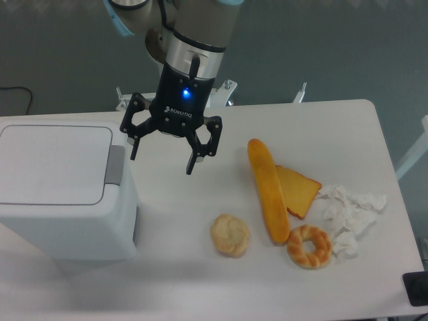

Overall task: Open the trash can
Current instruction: 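Lower the open gripper onto the lid's side edge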

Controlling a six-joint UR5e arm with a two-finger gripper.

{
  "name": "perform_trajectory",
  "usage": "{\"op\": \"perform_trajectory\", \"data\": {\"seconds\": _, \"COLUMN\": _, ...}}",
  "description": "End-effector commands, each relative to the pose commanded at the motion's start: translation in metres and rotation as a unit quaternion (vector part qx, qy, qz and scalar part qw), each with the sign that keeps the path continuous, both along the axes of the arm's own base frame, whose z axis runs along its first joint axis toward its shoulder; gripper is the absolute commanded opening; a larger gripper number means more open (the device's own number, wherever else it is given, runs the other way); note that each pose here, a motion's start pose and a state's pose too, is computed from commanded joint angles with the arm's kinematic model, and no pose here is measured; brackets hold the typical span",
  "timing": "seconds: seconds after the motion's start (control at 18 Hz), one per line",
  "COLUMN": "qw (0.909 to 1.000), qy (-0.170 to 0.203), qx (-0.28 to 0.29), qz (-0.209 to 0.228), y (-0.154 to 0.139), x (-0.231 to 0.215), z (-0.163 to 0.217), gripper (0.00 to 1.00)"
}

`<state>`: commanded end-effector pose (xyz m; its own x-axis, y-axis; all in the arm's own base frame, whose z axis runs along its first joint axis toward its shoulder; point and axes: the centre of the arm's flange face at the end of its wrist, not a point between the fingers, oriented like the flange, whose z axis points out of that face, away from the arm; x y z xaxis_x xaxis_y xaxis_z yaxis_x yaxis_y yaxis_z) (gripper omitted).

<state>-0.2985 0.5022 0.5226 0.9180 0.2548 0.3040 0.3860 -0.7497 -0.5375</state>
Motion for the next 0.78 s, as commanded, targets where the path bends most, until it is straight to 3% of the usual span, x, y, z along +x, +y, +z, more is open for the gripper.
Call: {"op": "perform_trajectory", "data": {"seconds": 0.78, "qw": 0.9999, "qy": -0.013, "qx": -0.005, "qz": 0.003, "y": 0.0027, "x": 0.0051, "z": -0.0072, "gripper": 1.0}}
